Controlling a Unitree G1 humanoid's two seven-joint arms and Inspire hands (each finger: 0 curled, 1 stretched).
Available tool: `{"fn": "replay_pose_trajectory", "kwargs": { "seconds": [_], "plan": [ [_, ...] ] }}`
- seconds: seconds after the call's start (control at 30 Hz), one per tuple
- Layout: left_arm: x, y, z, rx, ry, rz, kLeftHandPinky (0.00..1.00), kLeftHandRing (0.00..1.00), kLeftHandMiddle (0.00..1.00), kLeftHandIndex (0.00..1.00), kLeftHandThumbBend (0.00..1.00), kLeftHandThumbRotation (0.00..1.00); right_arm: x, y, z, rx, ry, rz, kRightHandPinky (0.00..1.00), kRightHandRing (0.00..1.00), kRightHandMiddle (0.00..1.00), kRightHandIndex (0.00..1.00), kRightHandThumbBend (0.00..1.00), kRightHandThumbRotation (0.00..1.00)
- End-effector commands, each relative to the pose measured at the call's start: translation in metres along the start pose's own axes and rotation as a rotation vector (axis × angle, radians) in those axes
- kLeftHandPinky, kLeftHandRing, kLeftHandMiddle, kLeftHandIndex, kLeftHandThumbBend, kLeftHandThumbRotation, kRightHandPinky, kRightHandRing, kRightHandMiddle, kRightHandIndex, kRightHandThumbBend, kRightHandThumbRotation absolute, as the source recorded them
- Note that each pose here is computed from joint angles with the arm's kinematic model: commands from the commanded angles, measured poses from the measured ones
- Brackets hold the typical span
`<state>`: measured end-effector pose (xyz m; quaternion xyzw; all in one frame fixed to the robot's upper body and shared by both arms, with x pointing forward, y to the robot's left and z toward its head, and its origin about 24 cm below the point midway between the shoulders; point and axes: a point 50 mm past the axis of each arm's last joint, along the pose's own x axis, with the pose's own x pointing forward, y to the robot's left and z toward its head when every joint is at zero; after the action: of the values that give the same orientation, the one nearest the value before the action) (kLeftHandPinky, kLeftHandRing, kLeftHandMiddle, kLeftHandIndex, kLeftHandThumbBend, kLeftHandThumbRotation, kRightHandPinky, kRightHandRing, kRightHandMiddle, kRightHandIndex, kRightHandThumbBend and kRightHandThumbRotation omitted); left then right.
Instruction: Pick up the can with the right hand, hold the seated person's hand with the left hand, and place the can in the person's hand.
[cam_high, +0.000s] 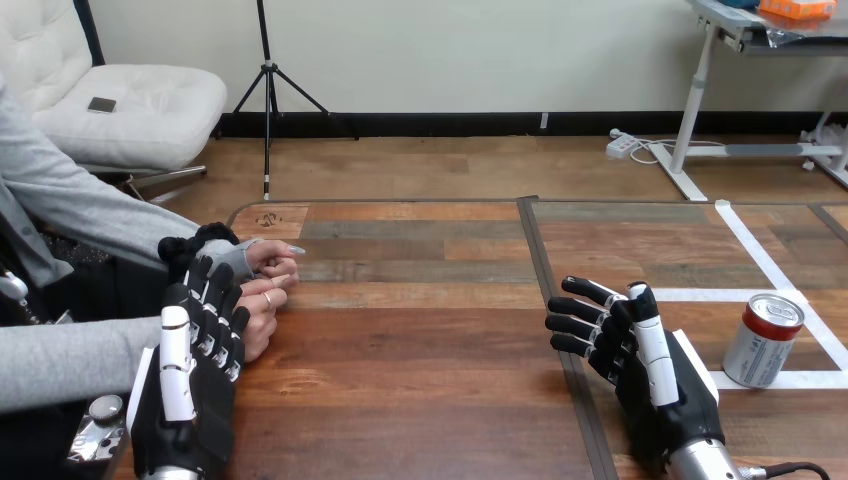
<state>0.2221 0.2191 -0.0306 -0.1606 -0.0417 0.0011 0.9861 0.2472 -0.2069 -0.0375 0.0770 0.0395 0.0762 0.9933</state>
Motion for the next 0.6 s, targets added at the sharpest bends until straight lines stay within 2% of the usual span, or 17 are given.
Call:
{"fn": "replay_pose_trajectory", "kwargs": {
  "seconds": [0.0, 0.57],
  "plan": [
    [0.0161, -0.0047, 0.0180, 0.034, -0.082, -0.039, 1.00, 0.99, 0.97, 1.00, 0.52, 1.00, 0.0202, 0.0006, 0.0286, -0.048, -0.107, 0.037, 0.75, 0.74, 0.75, 0.77, 0.74, 0.91],
    [0.0173, -0.0052, 0.0193, 0.051, -0.082, -0.041, 1.00, 0.98, 0.96, 0.99, 0.53, 1.00, 0.0212, 0.0009, 0.0308, -0.051, -0.111, 0.036, 0.73, 0.74, 0.74, 0.77, 0.76, 0.91]
  ]
}}
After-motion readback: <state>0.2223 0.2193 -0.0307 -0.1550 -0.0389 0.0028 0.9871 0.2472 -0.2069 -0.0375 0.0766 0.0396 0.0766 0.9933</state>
